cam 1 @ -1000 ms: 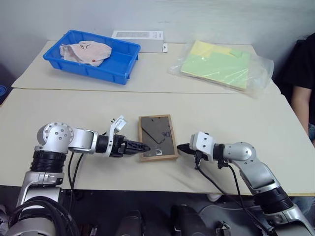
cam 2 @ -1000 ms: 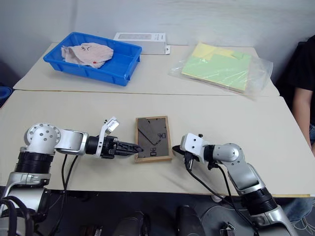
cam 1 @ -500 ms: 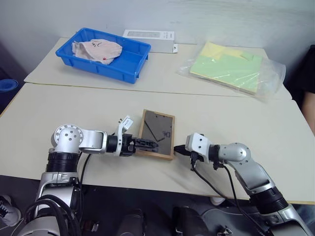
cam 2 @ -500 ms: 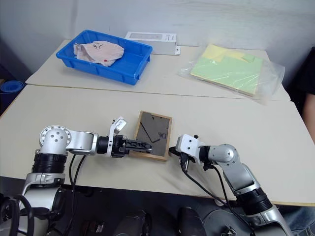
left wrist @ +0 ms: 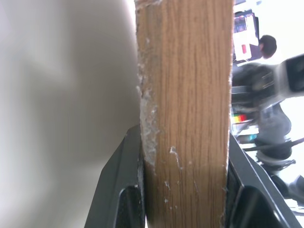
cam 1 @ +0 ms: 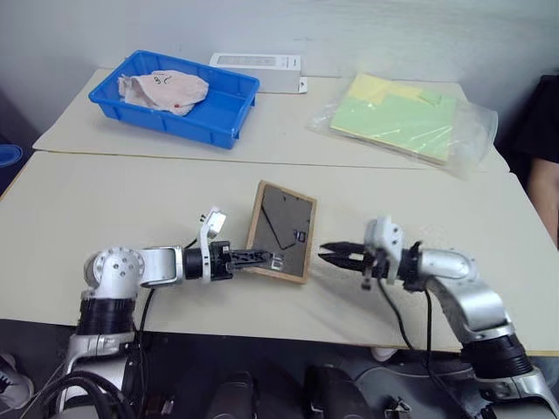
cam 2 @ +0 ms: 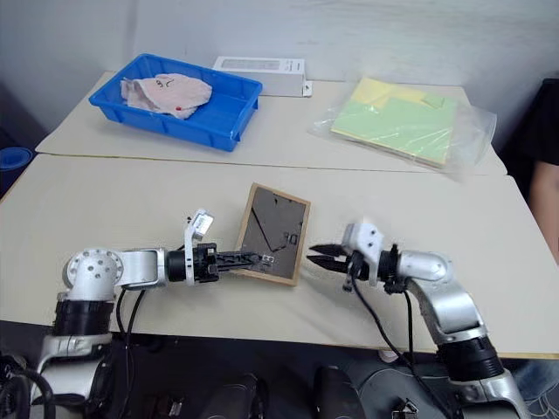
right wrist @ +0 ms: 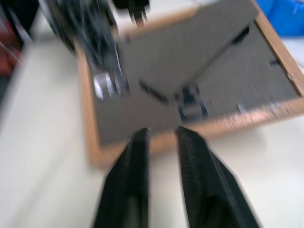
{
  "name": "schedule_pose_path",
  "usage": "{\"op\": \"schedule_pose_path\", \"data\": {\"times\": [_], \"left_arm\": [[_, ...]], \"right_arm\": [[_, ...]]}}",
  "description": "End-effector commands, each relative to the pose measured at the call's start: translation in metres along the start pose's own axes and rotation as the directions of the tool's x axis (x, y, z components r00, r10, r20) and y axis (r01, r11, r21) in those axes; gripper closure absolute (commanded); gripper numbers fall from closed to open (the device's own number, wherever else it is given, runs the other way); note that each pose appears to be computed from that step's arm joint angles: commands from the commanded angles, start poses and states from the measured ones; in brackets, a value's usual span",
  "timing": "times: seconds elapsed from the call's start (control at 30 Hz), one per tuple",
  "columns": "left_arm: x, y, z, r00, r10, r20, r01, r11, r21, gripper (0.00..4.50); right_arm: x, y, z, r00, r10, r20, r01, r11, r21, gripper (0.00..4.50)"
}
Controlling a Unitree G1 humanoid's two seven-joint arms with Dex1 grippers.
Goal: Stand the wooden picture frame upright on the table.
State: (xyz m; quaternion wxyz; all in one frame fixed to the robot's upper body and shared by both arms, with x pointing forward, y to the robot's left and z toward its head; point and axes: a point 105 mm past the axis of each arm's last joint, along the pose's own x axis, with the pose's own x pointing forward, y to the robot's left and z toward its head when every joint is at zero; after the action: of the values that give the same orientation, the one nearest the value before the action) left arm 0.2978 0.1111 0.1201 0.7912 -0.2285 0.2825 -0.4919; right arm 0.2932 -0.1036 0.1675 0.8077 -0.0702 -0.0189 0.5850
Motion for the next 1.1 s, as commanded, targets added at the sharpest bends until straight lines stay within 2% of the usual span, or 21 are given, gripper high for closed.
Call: {"op": "schedule_pose_path", "data": {"times": [0.03, 0.2, 0.27, 0.47, 0.57, 0.67, 0.77, 0.93, 1.03, 1.1], "left_arm": [[-0.007, 0.013, 0.009, 0.996, 0.062, 0.065, -0.080, 0.944, 0.319, 3.20], [-0.005, 0.013, 0.008, 0.995, 0.030, 0.094, -0.062, 0.930, 0.362, 3.20], [-0.003, 0.010, 0.007, 0.996, 0.015, 0.092, -0.048, 0.929, 0.367, 3.20], [-0.002, 0.007, 0.004, 0.997, -0.008, 0.073, -0.020, 0.924, 0.381, 3.20], [-0.001, 0.008, 0.004, 0.997, -0.009, 0.078, -0.018, 0.938, 0.347, 3.20], [-0.002, 0.007, 0.005, 0.998, -0.017, 0.068, -0.003, 0.963, 0.271, 3.20], [-0.005, 0.006, 0.008, 0.997, -0.026, 0.074, 0.010, 0.980, 0.201, 3.20], [-0.008, 0.005, 0.011, 0.996, -0.036, 0.078, 0.025, 0.990, 0.141, 3.20], [-0.009, -0.005, 0.014, 0.993, -0.096, 0.073, 0.097, 0.995, -0.011, 3.20], [-0.014, -0.014, 0.011, 0.990, -0.142, -0.001, 0.141, 0.979, -0.147, 3.20]], "right_arm": [[0.010, 0.011, 0.027, 0.994, 0.093, 0.064, -0.098, 0.992, 0.079, 2.26], [0.032, 0.003, 0.033, 0.997, 0.066, 0.042, -0.068, 0.996, 0.049, 0.46], [0.043, -0.001, 0.029, 0.998, 0.059, 0.016, -0.059, 0.998, -0.004, 0.04], [0.058, -0.006, 0.032, 0.998, 0.052, 0.036, -0.051, 0.998, -0.024, 0.04], [0.064, 0.009, 0.039, 0.987, 0.140, 0.080, -0.138, 0.990, -0.029, 0.04], [0.056, 0.027, 0.038, 0.969, 0.237, 0.075, -0.232, 0.970, -0.066, 0.04], [0.041, 0.033, 0.034, 0.963, 0.262, 0.062, -0.256, 0.963, -0.088, 0.04], [0.026, 0.028, 0.029, 0.975, 0.217, 0.040, -0.207, 0.963, -0.174, 0.04], [0.019, 0.014, 0.026, 0.991, 0.129, 0.040, -0.111, 0.947, -0.303, 0.04], [0.003, 0.001, 0.028, 0.997, 0.053, 0.058, -0.027, 0.927, -0.374, 0.04]]}}
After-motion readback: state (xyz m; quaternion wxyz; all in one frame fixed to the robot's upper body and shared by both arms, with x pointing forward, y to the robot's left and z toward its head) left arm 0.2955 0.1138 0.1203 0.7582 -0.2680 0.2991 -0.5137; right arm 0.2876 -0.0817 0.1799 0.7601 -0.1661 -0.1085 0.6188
